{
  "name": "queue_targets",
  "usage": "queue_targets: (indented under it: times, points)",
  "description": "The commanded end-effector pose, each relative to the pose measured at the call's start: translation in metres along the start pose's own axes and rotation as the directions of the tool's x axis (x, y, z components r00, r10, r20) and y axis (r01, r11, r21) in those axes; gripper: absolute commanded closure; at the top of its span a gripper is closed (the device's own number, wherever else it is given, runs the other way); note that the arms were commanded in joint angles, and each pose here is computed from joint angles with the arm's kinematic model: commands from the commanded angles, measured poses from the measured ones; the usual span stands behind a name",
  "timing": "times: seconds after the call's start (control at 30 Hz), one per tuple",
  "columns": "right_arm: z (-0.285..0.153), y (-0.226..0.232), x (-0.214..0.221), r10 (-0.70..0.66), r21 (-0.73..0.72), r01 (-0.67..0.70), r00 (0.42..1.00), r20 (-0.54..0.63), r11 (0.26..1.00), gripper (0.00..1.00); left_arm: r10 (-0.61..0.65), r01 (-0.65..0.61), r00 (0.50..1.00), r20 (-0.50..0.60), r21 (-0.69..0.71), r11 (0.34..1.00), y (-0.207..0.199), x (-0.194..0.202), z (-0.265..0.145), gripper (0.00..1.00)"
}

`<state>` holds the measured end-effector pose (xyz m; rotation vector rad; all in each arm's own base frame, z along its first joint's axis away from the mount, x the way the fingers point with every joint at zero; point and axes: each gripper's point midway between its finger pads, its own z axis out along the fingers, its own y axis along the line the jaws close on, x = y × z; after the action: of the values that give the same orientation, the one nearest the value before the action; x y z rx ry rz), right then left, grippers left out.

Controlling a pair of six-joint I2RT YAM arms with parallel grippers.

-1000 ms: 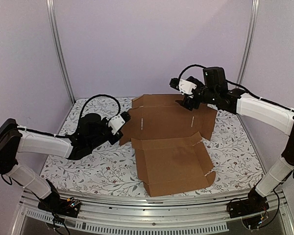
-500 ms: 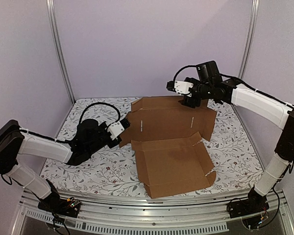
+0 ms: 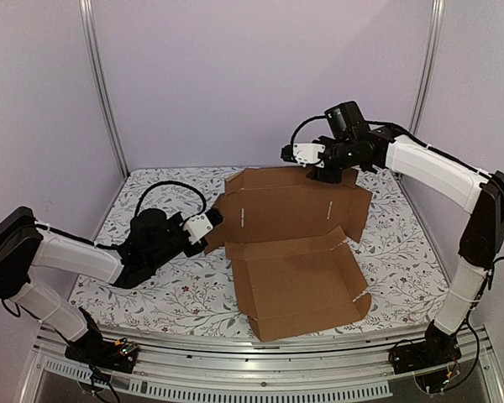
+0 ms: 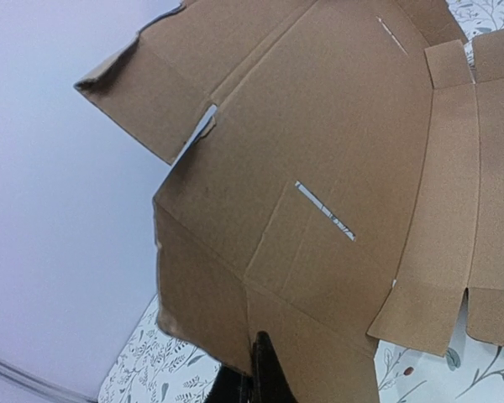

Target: Fold the paper box

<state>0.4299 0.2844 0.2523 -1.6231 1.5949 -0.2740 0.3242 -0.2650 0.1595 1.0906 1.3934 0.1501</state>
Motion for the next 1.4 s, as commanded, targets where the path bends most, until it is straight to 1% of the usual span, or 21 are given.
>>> queue_targets:
  times: [0.0,0.23,0.5,0.9,0.97,1.07,1.27,1.37]
  points:
    - [0.003,0.001,0.000,-0.029,-0.033,0.028,0.999,-0.032,0.999,0.51,0.041,-0.041,0.999,0.013,0.027,0.999,-0.010,-0.003,-0.006,1.00]
    - [0.007,0.004,0.001,-0.040,-0.066,0.037,0.998,-0.045,0.997,0.60,0.047,-0.047,0.999,0.016,0.023,0.999,-0.010,-0.004,-0.006,1.00]
    - [0.010,0.012,0.005,-0.038,-0.101,0.032,0.998,-0.058,0.994,0.67,0.055,-0.056,0.998,0.016,0.023,0.998,-0.011,-0.005,-0.006,1.00]
    - [-0.003,0.020,0.008,-0.004,-0.140,-0.007,0.997,-0.075,0.990,0.93,0.057,-0.058,0.998,0.003,0.009,0.998,-0.010,-0.002,-0.004,1.00]
    - [-0.005,0.023,0.007,0.005,-0.151,-0.016,0.997,-0.074,0.988,0.96,0.057,-0.057,0.998,0.004,0.010,0.998,-0.010,-0.002,-0.003,1.00]
    - [-0.008,0.026,0.007,0.016,-0.159,-0.027,0.997,-0.074,0.987,0.96,0.053,-0.053,0.999,0.007,0.007,0.999,-0.010,-0.002,-0.004,1.00]
    - [-0.007,0.028,0.006,0.016,-0.160,-0.028,0.997,-0.080,0.987,0.88,0.046,-0.046,0.999,0.021,0.012,0.999,-0.009,-0.006,-0.007,1.00]
    - [-0.005,0.027,0.006,0.012,-0.151,-0.024,0.996,-0.084,0.988,0.88,0.046,-0.046,0.999,0.024,0.013,0.999,-0.009,-0.007,-0.008,1.00]
